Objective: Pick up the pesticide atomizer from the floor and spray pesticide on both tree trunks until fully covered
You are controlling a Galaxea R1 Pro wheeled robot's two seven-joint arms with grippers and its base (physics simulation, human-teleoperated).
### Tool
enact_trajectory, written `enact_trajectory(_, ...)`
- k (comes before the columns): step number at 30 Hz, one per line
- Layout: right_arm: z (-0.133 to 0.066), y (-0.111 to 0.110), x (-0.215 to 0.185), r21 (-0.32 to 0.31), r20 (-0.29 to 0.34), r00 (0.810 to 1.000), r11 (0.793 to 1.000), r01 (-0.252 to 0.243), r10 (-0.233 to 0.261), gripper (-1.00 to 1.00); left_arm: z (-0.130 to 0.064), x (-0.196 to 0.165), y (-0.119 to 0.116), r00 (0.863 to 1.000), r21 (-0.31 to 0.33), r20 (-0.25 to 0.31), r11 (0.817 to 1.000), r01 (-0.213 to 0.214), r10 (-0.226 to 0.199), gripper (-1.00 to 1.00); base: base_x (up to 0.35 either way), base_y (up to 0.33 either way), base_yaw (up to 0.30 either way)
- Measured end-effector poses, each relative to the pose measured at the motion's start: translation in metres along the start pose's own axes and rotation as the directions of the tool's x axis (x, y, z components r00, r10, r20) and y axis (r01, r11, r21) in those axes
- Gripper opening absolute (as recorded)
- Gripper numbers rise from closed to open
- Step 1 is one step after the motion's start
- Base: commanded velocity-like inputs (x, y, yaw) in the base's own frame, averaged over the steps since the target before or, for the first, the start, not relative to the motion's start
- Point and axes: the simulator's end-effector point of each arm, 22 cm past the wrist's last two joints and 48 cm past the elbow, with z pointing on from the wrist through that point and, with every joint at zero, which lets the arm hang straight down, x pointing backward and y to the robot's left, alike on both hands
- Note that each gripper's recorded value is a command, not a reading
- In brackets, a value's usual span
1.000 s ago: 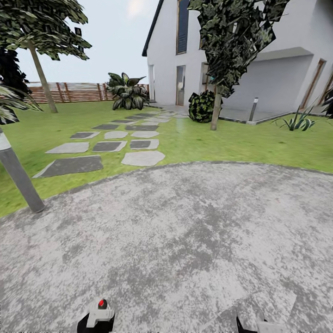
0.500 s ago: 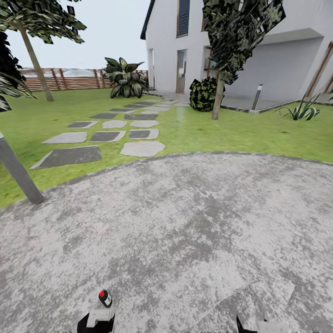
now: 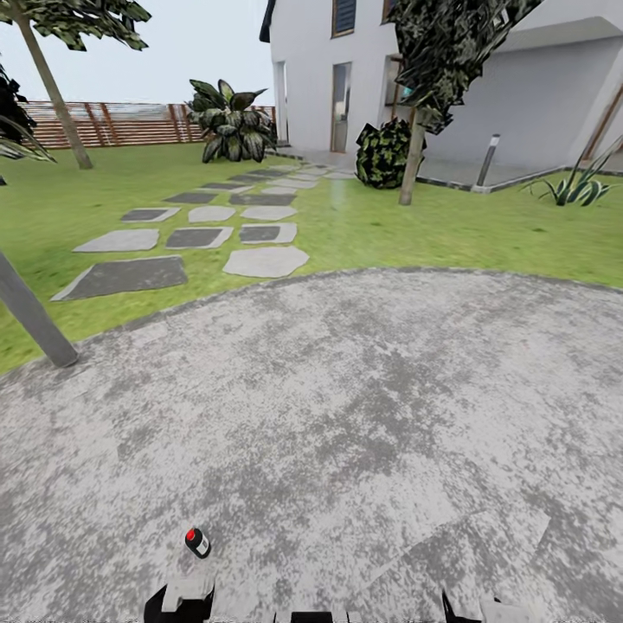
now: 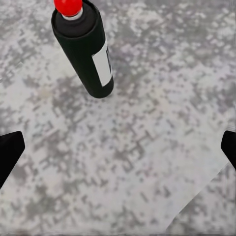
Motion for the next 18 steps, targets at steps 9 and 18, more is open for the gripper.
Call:
enact_trajectory(9,0.001,0.001,0.007,0.0,-0.015,1.0,1.0,0.001,-0.001,1.0,0.003,0.002,0.004,1.0,-0.007,-0.001,1.0,0.003,-0.003,1.0,0.0,0.0,0.0)
enact_trajectory(18,0.015,0.004,-0.079,-0.005,0.162,0.987,1.0,0.002,-0.002,1.0,0.017,-0.06,0.018,0.994,-0.023,0.109,1.0,-0.005,0.007,1.0,0.0,0.0,0.0)
